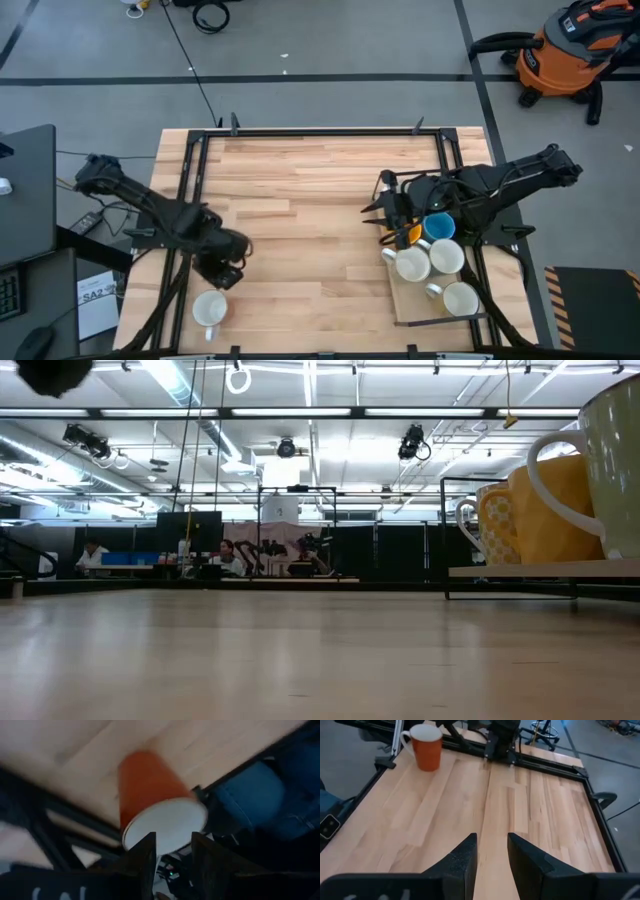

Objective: Place coffee mugs
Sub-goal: Put the brown mug on the shelf

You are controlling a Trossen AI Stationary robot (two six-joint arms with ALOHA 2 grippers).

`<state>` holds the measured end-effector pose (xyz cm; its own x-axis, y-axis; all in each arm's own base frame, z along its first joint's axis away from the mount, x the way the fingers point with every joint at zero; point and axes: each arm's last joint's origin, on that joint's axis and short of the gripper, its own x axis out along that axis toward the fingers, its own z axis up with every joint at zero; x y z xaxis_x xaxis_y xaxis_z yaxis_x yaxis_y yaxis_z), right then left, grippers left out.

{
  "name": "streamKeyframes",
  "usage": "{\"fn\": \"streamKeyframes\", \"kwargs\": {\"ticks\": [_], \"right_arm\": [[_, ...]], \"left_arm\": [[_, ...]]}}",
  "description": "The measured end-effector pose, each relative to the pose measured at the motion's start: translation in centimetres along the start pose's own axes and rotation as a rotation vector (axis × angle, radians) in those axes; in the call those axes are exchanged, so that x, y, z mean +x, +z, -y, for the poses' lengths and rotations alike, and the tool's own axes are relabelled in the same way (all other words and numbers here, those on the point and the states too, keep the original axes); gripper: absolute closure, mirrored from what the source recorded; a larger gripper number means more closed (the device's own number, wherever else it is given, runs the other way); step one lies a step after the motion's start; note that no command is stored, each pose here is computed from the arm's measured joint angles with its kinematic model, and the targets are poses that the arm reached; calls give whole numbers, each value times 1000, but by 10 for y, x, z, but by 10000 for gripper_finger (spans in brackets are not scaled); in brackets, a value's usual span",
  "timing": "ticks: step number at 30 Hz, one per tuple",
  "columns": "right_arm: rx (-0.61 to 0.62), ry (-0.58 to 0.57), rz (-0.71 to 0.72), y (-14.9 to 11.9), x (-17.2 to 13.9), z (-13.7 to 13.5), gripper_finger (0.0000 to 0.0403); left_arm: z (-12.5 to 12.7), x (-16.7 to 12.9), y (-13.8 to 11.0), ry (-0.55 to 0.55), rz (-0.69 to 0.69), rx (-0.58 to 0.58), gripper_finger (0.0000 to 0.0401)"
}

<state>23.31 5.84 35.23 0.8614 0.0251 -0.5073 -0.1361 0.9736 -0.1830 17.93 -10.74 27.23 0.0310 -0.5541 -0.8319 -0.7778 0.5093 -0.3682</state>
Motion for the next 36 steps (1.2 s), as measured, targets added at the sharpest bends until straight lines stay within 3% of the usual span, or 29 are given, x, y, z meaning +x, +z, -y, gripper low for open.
{"fn": "streamKeyframes", "kwargs": {"ticks": [7, 17, 27, 36], "right_arm": [[-6, 6, -28, -2, 9, -2, 290], [-11, 9, -54, -3, 18, -4, 290], [-12, 9, -57, -4, 19, -4, 290], [-12, 9, -57, -4, 19, -4, 290]], "left_arm": [[-2, 18, -38, 96, -39, -208, 271], [-13, 35, -77, 162, 45, -357, 271], [-14, 43, -80, 147, 153, -374, 271], [-8, 66, -74, 228, 202, -391, 271]]}}
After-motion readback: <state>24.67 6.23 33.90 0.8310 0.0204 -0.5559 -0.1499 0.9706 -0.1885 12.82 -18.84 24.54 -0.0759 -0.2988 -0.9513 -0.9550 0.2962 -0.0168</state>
